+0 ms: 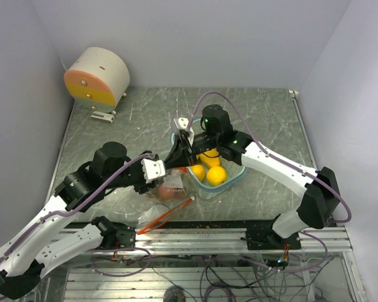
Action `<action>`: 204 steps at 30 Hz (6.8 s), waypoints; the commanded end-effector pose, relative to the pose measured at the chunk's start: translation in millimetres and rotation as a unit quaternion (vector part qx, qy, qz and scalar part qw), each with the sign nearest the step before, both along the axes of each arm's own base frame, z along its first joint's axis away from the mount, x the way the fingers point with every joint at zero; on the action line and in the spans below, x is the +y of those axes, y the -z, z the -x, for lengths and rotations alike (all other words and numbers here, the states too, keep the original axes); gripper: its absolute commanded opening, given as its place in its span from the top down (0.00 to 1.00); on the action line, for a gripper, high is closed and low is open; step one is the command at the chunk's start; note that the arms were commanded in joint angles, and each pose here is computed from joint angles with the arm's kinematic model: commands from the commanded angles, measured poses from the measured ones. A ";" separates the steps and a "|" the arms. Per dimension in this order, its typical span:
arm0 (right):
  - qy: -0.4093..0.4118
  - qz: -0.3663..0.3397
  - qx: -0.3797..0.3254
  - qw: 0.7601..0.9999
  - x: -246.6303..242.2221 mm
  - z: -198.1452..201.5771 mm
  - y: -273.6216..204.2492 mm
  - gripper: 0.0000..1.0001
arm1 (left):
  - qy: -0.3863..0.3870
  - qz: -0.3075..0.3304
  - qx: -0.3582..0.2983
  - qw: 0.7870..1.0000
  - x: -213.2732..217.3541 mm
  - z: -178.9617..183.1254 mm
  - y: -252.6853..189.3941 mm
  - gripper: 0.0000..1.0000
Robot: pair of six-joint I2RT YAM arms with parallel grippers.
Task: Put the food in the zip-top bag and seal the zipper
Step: Zip the zipper food storage bag, then place the zipper food storage bag at the center of the board, then pick up the zipper food storage bag at the center of the board, then open the zipper of the food storage bag.
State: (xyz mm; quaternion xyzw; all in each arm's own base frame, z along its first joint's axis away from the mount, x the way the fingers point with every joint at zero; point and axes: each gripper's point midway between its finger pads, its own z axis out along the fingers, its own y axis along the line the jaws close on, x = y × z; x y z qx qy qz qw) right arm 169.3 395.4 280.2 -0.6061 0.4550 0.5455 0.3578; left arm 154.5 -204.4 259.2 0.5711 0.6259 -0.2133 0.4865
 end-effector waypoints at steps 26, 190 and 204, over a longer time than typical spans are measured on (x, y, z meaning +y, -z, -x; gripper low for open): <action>0.078 0.007 -0.045 0.996 1.6 -30.1 -2.8 1.00 | -0.247 0.049 -0.060 0.966 83.0 -21.7 -54.0 0.93; 0.635 -0.011 0.050 0.771 -29.9 -113.3 13.6 1.00 | -0.545 0.307 0.180 0.759 105.1 -101.8 -6.2 0.93; 0.691 0.092 0.051 0.715 -46.7 -138.7 92.5 0.94 | -0.533 0.199 0.204 0.797 116.1 -59.3 -11.0 0.93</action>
